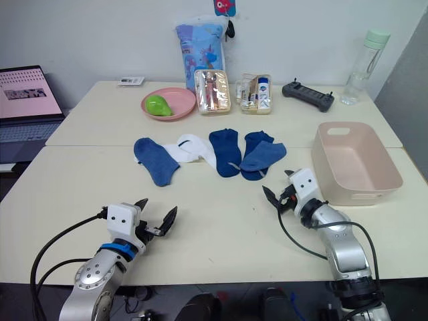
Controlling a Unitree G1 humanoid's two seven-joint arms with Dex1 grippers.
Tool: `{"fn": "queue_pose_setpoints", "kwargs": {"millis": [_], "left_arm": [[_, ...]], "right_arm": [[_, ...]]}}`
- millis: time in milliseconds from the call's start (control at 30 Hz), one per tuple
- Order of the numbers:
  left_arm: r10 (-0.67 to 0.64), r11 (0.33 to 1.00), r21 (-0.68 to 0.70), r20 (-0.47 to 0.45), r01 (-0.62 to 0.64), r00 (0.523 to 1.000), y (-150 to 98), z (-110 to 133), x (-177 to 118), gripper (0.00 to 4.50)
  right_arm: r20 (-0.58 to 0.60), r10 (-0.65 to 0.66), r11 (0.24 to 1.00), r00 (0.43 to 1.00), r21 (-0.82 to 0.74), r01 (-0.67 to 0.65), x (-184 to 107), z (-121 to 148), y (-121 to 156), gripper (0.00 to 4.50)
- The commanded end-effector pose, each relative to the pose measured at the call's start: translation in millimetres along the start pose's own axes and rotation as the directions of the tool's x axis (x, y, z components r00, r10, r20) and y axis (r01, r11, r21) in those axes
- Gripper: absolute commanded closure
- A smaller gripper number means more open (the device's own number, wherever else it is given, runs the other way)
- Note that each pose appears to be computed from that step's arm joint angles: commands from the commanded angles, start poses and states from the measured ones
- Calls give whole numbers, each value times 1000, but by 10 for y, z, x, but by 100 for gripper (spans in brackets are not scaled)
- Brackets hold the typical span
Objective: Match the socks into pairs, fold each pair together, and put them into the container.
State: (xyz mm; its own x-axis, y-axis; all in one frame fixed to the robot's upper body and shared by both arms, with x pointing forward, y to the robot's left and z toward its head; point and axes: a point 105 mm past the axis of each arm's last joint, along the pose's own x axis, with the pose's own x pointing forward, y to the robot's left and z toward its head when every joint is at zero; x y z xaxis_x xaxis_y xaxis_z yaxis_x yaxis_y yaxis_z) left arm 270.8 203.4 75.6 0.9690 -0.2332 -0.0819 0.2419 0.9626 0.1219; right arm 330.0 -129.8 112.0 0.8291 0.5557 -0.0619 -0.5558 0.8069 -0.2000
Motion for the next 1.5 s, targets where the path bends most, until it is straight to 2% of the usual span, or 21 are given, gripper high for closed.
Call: {"fn": "queue_pose_setpoints", "kwargs": {"millis": [33,200,333,433,633,733,800,1033,1167,1500], "left_arm": [[-4,1000,14,58,3,998,-3,148,-29,2],[-41,999,31,71,39,997,22,196,-78,2],[-22,981,192,18,18,1000,312,214,8,2],[-84,951,297,-6,82,996,350,253,137,2],[-119,931,340,-51,129,992,408,193,370,2],[-129,926,344,-102,157,986,446,98,491,2],[-125,921,355,-120,160,985,479,59,550,2],[-127,906,394,-100,156,987,523,89,759,2],[-106,933,333,-114,139,988,592,55,801,89],[-124,941,304,-89,146,988,601,105,804,425]], "right_arm": [[88,29,1000,996,-5,-29,-31,205,20,0],[87,115,992,990,-63,-110,8,297,70,0],[103,251,965,963,-110,-239,78,492,169,0],[103,318,944,943,-133,-303,103,543,256,0],[74,440,896,895,-108,-432,69,518,444,0],[22,511,855,859,-119,-505,21,435,558,0],[6,522,846,853,-126,-517,10,404,574,0],[11,485,867,874,-136,-479,32,406,517,0],[9,475,872,880,-136,-470,31,384,511,0],[27,446,889,894,-124,-440,53,423,462,0]]}}
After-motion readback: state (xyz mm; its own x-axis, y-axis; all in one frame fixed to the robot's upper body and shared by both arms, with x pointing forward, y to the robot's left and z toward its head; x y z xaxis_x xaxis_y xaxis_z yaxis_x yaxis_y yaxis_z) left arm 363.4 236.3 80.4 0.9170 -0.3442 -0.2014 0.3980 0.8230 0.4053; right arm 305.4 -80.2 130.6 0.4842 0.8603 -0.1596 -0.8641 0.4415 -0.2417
